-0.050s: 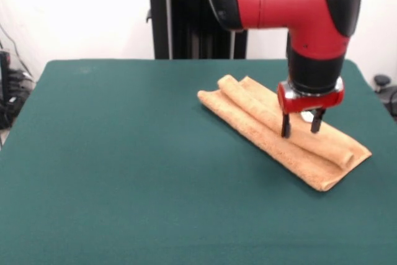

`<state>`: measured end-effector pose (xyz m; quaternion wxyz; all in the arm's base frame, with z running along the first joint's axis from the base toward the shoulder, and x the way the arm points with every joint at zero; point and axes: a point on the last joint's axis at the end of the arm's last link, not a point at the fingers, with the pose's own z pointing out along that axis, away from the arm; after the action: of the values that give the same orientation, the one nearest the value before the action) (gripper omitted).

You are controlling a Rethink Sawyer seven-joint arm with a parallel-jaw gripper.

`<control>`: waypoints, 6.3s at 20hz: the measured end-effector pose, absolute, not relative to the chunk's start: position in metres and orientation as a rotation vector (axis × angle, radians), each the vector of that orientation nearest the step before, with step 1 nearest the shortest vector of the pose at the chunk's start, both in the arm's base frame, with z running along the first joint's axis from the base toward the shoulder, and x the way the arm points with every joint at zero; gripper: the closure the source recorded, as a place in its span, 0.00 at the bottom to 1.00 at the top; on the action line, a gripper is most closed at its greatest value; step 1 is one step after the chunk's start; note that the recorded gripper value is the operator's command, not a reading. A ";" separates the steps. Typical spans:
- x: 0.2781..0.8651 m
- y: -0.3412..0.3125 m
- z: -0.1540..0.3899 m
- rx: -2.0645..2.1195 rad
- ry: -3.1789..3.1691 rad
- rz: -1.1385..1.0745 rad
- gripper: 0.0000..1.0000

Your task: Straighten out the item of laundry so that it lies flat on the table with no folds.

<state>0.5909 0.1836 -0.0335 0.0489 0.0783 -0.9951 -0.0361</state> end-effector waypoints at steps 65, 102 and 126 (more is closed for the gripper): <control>0.652 0.137 -0.051 0.090 -2.698 -0.347 1.00; 0.752 0.055 -0.007 0.165 -2.527 -0.148 1.00; 0.780 -0.041 -0.047 0.178 -2.758 -0.135 1.00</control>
<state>0.7804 -0.0408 -0.0468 0.1860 0.0630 -0.9793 -0.0480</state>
